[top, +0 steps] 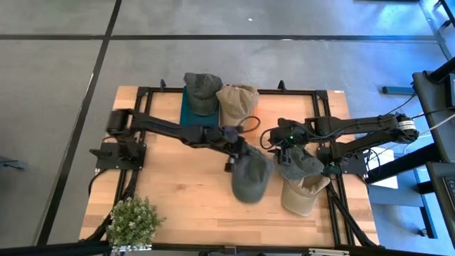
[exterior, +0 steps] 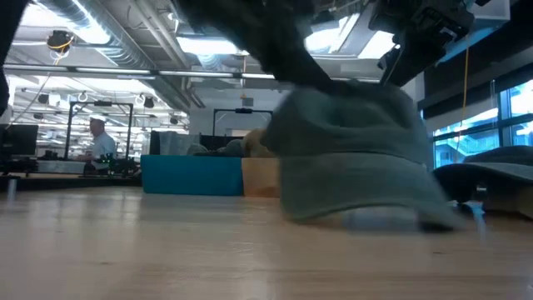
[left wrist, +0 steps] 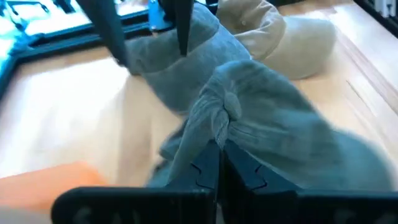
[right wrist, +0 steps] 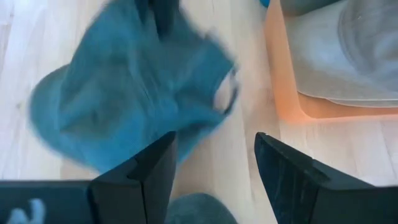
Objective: Pick & Place hat
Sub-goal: Put the left gray cap into the blue bin
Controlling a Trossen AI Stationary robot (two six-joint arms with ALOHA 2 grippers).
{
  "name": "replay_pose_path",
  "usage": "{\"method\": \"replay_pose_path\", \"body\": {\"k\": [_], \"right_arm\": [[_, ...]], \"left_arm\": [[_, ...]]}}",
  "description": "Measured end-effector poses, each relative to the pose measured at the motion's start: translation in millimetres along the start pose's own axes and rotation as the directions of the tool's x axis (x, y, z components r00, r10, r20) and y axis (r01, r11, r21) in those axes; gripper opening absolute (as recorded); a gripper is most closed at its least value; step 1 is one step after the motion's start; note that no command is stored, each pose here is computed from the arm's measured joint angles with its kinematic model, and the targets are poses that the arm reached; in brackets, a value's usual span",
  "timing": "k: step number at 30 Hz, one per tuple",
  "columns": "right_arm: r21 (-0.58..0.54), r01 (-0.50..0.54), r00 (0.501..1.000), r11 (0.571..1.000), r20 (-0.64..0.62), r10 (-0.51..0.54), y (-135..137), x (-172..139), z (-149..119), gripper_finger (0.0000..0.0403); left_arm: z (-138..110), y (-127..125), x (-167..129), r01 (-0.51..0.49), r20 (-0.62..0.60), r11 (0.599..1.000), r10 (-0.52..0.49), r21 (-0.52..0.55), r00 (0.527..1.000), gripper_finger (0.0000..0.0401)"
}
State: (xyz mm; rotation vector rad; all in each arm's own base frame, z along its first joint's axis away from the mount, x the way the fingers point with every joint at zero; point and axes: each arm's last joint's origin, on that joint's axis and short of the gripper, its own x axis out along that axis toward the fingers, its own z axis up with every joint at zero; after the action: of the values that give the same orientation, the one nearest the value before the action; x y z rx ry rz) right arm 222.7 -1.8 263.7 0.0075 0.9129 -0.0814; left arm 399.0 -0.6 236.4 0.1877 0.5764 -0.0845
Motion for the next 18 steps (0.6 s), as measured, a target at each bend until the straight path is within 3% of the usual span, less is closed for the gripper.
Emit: {"method": "replay_pose_path", "body": {"k": [5,11,18], "right_arm": [[0.002,0.082,0.997,0.997,0.005,-0.082,-2,0,0,0.0216],[-0.018,0.170,0.985,0.985,0.011,-0.170,-5,0,1,0.0216],[-0.036,0.253,0.967,0.967,0.050,-0.251,-7,-1,4,0.0216]], "left_arm": [[20,5,-64,-0.039,-0.023,0.994,0.041,0.100,0.999,0.0004],[31,20,-139,-0.172,-0.014,0.978,0.175,0.120,0.985,0.0004],[27,54,-195,-0.417,-0.017,0.896,0.425,0.154,0.905,0.0004]]}}
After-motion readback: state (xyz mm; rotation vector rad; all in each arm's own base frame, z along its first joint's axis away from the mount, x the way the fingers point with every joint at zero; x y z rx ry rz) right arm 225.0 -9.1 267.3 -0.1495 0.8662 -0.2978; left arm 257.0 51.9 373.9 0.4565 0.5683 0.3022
